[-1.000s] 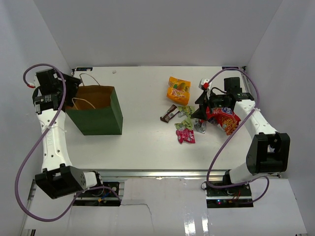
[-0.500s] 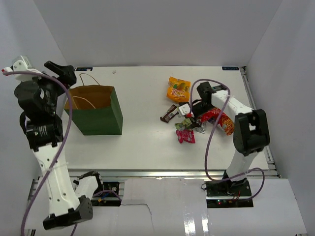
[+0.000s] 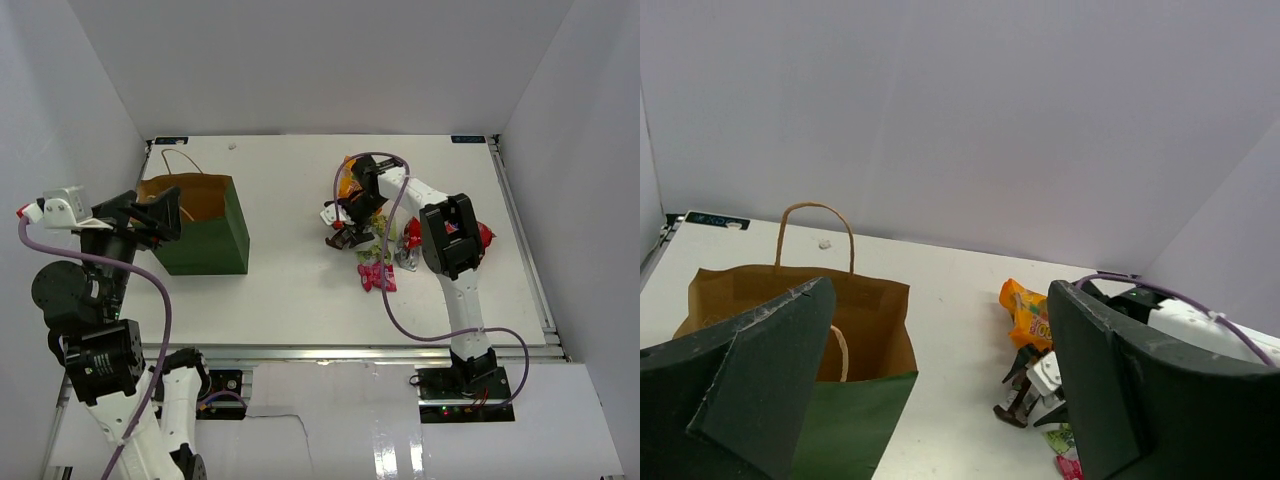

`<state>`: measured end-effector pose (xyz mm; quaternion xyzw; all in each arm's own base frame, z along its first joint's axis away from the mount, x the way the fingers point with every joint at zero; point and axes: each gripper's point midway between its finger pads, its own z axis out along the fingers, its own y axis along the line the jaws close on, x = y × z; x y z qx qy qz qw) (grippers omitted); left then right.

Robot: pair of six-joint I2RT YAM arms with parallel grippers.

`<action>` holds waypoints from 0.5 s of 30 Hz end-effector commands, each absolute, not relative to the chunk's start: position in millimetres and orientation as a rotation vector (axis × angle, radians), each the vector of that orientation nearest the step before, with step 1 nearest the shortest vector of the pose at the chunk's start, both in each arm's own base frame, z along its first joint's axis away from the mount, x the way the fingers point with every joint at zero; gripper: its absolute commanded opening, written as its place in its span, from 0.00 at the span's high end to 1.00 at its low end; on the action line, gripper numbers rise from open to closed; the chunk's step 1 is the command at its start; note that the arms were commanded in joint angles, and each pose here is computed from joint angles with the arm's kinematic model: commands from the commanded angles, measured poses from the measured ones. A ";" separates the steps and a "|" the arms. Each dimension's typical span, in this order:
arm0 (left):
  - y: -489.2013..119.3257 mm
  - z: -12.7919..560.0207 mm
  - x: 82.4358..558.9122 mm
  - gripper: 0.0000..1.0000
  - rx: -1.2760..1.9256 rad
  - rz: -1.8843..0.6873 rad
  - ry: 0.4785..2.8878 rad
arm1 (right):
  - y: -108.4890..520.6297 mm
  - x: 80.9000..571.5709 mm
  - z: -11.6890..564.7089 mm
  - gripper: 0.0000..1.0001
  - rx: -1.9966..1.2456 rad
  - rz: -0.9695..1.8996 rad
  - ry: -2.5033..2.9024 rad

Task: Place the snacks into the paper bag

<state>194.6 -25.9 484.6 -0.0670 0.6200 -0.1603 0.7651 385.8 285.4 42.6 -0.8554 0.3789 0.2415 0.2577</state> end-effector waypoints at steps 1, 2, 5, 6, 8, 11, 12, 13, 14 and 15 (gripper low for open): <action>-33.0 476.5 193.3 0.02 -0.125 -0.381 1.385 | 281.2 390.8 37.4 0.09 -2.336 0.654 1.142; -33.7 477.0 192.9 0.02 -0.123 -0.384 1.384 | 282.3 393.2 37.8 0.10 -2.334 0.651 1.154; -34.7 478.7 193.7 0.02 -0.123 -0.395 1.385 | 280.1 393.7 28.6 0.19 -2.341 0.664 1.208; -35.4 479.3 193.9 0.02 -0.121 -0.399 1.386 | 279.2 391.5 24.9 0.22 -2.348 0.676 1.221; -36.4 482.3 192.9 0.02 -0.119 -0.404 1.381 | 277.7 388.9 23.9 0.36 -2.346 0.695 1.242; -37.2 483.9 192.8 0.02 -0.121 -0.413 1.379 | 277.9 378.0 26.9 0.53 -2.340 0.747 1.249; -37.4 484.5 192.4 0.02 -0.123 -0.416 1.377 | 277.3 371.8 28.6 0.58 -2.339 0.768 1.251; -37.9 485.2 192.5 0.02 -0.120 -0.419 1.376 | 280.6 367.6 32.0 0.60 -2.323 0.792 1.245; -38.1 486.3 193.4 0.02 -0.121 -0.422 1.375 | 283.1 364.2 35.2 0.62 -2.316 0.803 1.240; -39.0 487.8 192.5 0.02 -0.120 -0.428 1.372 | 286.0 362.2 43.2 0.66 -2.300 0.805 1.231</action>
